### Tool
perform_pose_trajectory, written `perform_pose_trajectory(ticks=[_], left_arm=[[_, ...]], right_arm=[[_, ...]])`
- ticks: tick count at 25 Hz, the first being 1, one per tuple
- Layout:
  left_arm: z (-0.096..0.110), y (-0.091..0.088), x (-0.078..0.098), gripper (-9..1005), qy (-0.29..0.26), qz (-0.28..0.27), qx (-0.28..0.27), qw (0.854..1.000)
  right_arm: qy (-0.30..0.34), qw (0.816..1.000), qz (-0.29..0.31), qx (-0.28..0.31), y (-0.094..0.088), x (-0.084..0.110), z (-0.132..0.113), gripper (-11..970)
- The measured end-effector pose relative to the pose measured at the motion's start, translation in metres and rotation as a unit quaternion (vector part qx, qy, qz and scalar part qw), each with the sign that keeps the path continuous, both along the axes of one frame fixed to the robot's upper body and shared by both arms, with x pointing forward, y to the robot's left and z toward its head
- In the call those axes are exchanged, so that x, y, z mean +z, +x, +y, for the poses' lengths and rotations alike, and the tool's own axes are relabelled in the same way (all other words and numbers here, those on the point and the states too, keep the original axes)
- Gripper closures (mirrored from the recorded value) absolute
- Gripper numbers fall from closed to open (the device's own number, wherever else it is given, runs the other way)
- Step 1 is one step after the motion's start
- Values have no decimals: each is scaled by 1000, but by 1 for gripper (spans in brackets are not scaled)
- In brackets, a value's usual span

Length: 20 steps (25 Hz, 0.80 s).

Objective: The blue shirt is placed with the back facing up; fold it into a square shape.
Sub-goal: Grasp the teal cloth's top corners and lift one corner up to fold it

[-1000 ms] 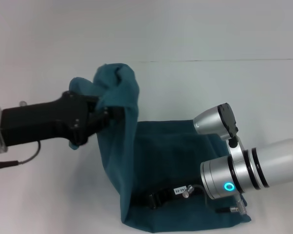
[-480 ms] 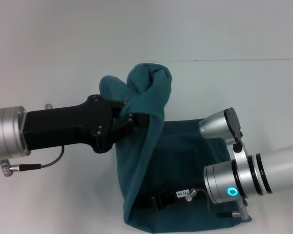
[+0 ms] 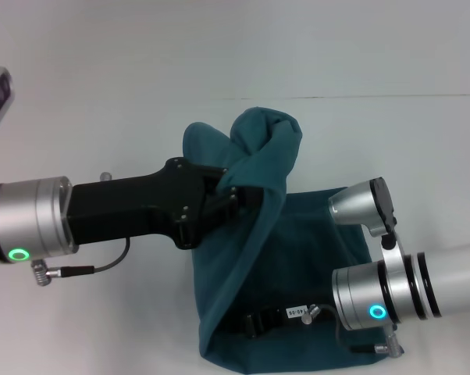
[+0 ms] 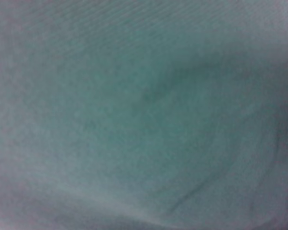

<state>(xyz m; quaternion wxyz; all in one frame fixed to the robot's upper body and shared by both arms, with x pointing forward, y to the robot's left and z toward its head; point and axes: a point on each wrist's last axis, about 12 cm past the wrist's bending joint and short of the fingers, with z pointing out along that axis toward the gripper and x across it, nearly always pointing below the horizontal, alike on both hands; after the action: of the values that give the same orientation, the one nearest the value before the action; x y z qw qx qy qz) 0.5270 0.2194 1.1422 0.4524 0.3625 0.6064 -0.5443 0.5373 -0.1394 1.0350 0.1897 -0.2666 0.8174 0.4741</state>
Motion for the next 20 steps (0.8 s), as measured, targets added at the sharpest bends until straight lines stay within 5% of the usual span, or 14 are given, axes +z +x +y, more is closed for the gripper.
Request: perform_pose_trajectory(ticks=[20], left_arm=[[-12,-1,-29,968,-27,2,28,999]], right_arm=[[16,999,8,-33,-7,-6,-16,881]])
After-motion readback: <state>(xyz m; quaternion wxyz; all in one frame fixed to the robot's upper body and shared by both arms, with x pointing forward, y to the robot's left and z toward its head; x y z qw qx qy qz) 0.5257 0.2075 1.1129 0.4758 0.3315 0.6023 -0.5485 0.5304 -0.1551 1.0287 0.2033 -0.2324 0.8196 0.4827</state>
